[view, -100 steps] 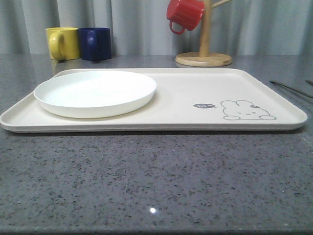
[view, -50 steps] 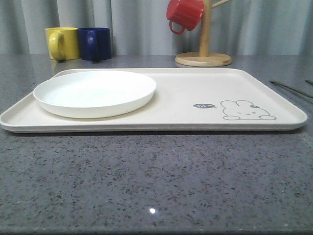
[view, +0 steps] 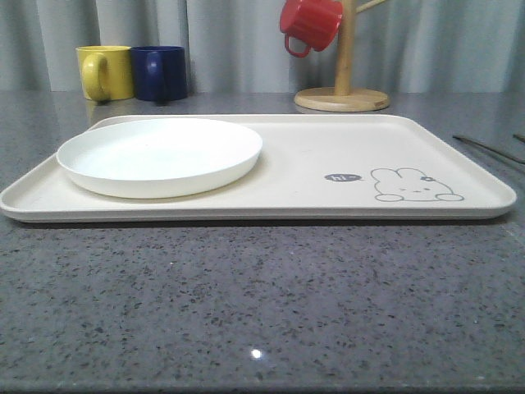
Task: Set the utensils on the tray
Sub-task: 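Move the right gripper down over the silver fork, then grasp the fork with the right gripper and carry it over the tray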
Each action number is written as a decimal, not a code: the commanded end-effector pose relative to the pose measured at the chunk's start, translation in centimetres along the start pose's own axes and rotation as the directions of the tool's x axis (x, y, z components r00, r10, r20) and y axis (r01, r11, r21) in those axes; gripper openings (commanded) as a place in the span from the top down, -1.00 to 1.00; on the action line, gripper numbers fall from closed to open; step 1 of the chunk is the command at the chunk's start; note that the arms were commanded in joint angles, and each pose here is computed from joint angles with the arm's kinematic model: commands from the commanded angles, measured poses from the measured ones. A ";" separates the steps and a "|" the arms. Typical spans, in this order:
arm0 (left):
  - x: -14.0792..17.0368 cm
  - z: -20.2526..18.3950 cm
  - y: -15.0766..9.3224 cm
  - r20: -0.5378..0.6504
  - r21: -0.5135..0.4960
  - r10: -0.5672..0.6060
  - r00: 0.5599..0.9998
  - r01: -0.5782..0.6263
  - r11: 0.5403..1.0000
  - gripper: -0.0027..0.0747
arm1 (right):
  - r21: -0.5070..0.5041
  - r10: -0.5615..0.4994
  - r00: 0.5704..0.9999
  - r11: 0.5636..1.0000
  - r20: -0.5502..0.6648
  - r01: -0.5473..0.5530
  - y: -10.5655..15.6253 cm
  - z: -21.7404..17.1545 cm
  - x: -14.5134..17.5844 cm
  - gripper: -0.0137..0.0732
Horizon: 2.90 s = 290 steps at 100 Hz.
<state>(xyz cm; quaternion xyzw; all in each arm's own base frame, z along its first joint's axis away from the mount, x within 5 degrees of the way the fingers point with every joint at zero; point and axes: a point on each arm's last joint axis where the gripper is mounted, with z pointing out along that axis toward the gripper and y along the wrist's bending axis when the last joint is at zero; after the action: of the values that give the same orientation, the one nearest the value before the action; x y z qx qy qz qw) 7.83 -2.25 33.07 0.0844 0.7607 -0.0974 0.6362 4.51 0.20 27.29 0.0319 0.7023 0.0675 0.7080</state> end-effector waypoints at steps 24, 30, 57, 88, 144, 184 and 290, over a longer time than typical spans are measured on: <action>-1.4 -0.2 0.1 0.085 -0.020 -0.008 0.996 0.009 1.000 0.98 | 0.078 0.018 0.892 0.997 -0.451 0.019 1.0 3.3 -7.5 0.84; -1.4 -0.2 0.1 0.085 -0.020 -0.008 0.996 0.009 1.000 0.98 | 0.081 0.020 0.880 0.996 -0.474 0.021 1.1 4.5 -8.2 0.84; -1.4 -0.2 0.1 0.085 -0.020 -0.008 0.996 0.009 1.000 0.98 | 0.088 0.024 0.847 0.996 -0.531 0.027 1.0 9.1 -7.9 0.84; -1.4 -0.2 0.1 0.085 -0.020 -0.008 0.996 0.009 1.000 0.98 | 0.085 0.008 0.777 0.995 -0.630 0.059 0.8 10.1 -6.6 -0.13; -1.4 -0.2 0.1 0.085 -0.020 -0.008 0.996 0.009 1.000 0.98 | 0.005 -0.060 0.661 0.995 -0.748 0.095 1.2 19.4 -6.2 -0.29; -1.4 -0.2 0.1 0.085 -0.020 -0.008 0.996 0.009 1.000 0.98 | -0.089 -0.145 0.525 0.987 -0.839 0.131 2.5 27.0 -2.9 -0.29; -1.4 -0.2 0.1 0.085 -0.020 -0.008 0.996 0.009 1.000 0.98 | -0.040 -0.083 0.501 0.995 -0.861 0.095 3.1 29.2 -3.6 0.79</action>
<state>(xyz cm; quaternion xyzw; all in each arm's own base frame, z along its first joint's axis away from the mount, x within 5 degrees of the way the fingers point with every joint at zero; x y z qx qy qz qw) 7.83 -2.26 33.06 0.0846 0.7610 -0.0975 0.6357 34.14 3.95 26.86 -0.0433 0.9789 0.0282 0.1975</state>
